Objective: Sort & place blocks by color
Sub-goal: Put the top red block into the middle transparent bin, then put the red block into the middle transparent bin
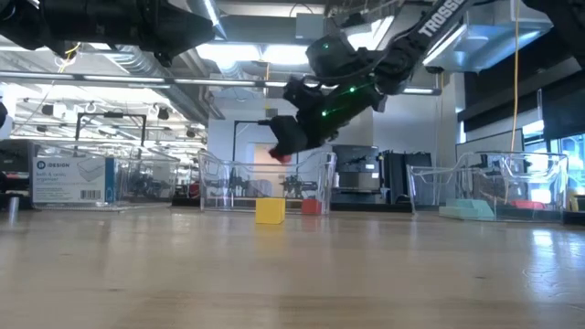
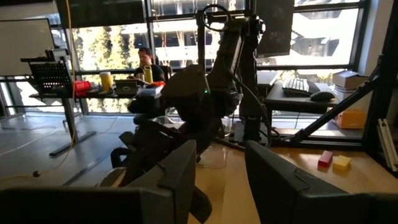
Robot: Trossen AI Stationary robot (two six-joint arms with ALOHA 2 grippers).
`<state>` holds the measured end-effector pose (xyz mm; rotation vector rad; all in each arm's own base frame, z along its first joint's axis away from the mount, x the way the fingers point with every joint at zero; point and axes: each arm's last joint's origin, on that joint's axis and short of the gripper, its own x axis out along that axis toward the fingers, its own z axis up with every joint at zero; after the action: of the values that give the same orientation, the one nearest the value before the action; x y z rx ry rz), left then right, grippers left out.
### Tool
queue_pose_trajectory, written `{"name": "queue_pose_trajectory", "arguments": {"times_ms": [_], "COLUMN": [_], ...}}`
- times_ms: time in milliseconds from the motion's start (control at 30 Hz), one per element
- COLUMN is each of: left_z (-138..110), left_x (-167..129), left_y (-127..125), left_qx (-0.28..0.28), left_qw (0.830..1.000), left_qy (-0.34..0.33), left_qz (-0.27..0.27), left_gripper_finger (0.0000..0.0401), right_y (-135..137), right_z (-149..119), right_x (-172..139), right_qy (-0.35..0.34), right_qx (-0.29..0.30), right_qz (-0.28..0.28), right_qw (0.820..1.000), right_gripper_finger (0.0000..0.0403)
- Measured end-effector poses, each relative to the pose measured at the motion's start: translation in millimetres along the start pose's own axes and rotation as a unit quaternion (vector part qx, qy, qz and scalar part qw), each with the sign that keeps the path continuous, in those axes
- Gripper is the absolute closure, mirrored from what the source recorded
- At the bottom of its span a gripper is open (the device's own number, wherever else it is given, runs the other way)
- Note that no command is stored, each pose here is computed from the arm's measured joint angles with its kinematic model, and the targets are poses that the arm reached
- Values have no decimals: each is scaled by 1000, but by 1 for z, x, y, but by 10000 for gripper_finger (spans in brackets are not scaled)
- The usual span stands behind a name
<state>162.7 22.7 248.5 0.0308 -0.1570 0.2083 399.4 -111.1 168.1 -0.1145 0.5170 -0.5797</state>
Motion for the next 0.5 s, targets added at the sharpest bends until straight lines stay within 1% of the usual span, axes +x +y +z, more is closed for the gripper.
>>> {"name": "queue_pose_trajectory", "arguments": {"times_ms": [300, 367, 500], "left_z": [0, 1, 1], "left_x": [0, 0, 0], "left_y": [0, 0, 0], "left_qx": [0, 0, 0], "left_qw": [1000, 1000, 1000], "left_qy": [-1, -3, -4], "left_qz": [2, 3, 3], "left_gripper_finger": [270, 270, 270], "right_y": [0, 0, 0], "right_z": [-4, -4, -4], "right_x": [0, 0, 0], "right_qy": [19, 19, 20], "right_qx": [-3, -2, -3], "right_qz": [2, 2, 2], "right_qw": [1000, 1000, 1000], "right_gripper_finger": [271, 247, 173]}}
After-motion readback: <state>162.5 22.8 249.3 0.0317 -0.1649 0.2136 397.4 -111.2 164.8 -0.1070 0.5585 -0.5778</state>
